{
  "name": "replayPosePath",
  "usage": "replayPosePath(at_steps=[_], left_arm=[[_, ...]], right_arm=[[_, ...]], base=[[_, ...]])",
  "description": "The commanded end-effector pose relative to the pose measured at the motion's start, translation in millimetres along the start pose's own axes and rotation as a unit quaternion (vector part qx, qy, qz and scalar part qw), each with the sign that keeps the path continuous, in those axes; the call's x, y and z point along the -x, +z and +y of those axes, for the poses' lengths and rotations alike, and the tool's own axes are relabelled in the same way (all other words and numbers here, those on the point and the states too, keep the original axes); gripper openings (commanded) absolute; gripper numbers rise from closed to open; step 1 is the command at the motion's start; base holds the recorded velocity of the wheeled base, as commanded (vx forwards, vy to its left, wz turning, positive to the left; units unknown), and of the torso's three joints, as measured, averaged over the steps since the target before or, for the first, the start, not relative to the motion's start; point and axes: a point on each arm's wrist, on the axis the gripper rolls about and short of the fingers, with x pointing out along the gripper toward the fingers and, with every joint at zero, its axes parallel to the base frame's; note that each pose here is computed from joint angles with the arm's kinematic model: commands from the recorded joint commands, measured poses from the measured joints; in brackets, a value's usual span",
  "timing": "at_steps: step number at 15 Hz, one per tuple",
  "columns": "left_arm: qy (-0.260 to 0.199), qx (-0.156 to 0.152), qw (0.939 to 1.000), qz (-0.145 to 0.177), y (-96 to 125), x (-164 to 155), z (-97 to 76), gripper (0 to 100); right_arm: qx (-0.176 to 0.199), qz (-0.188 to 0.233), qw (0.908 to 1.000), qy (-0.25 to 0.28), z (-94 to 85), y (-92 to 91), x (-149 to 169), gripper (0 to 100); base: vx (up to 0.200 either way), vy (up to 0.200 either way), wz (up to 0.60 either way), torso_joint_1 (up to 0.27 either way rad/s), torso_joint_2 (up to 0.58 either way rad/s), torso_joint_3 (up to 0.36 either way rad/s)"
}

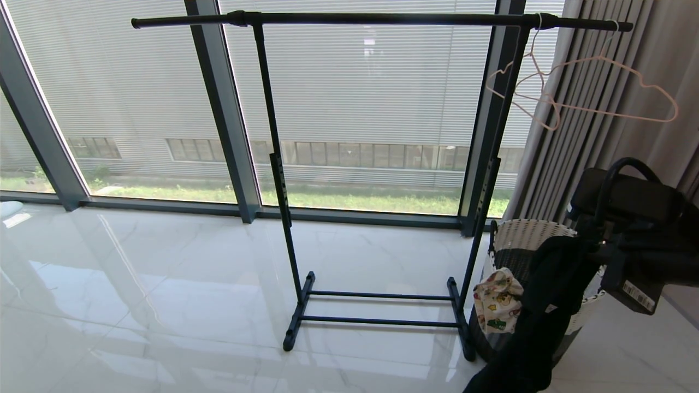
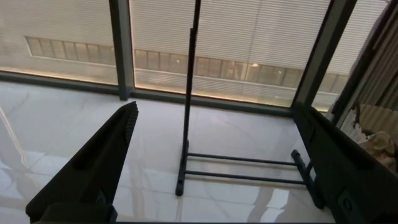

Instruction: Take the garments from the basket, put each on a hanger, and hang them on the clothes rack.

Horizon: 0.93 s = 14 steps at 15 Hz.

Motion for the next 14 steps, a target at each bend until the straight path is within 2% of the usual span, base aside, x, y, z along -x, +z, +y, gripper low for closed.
replayPosePath(at_steps=[1,2,4,6,7,8,9,10,11,12,13,14], left_arm=[[-0.049,0.058,0.9953,0.06,88,-102,-10.9,100],[-0.108,0.059,0.9882,0.092,83,-124,-25.9,100],[-0.212,0.066,0.9654,0.136,63,-143,-64.1,100],[-0.243,0.04,0.9513,0.185,47,-157,-98.4,100],[-0.275,0.026,0.9388,0.206,39,-157,-116.5,100],[-0.309,0.014,0.9244,0.223,34,-156,-134.9,100],[-0.348,-0.003,0.9062,0.24,27,-149,-154.3,100],[-0.395,-0.02,0.8825,0.254,21,-138,-177.4,100],[-0.429,-0.032,0.8635,0.263,17,-130,-200.7,100],[-0.451,-0.037,0.8493,0.271,14,-125,-221.6,100],[-0.46,-0.028,0.8415,0.283,11,-125,-242.5,100],[-0.456,-0.014,0.8412,0.29,9,-131,-258.0,100]], right_arm=[[0.003,-0.006,1.0,0.002,0.6,4.2,0,0],[0.0,-0.014,0.9999,-0.004,-2.4,6.9,3,0],[-0.005,-0.036,0.9992,-0.016,-10.5,17.5,10,0],[-0.005,-0.049,0.9986,-0.019,-12.8,23.2,14,0],[-0.005,-0.051,0.9985,-0.019,-13.0,23.9,15,0],[-0.003,-0.054,0.9984,-0.017,-11.8,24.7,15,0],[0.0,-0.06,0.9982,-0.007,-7.1,26.6,16,0],[0.011,-0.07,0.9974,0.009,0.4,30.2,17,0],[0.017,-0.076,0.9967,0.022,7.1,34.2,17,0],[0.02,-0.084,0.9957,0.033,12.6,37.8,18,0],[0.023,-0.088,0.995,0.042,17.8,40.8,17,0],[0.022,-0.09,0.9947,0.046,19.6,42.3,17,0]], base=[[0.0,0.0,0.0,0.0,0.0,0.0],[0.0,0.0,0.0,0.0,0.0,0.0],[0.0,0.0,0.0,0.0,0.0,0.0],[0.0,0.0,0.0,0.0,0.0,0.0],[0.0,0.0,0.0,0.0,0.0,0.0],[0.0,0.0,0.0,0.0,0.0,0.0],[0.0,0.0,0.0,0.0,0.0,0.0],[0.0,0.0,0.0,0.0,0.0,0.0],[0.0,0.0,0.0,0.0,0.0,0.0],[0.0,0.0,0.0,0.0,0.0,0.0],[0.0,0.0,0.0,0.0,0.0,0.0],[0.0,0.0,0.0,0.0,0.0,0.0]])
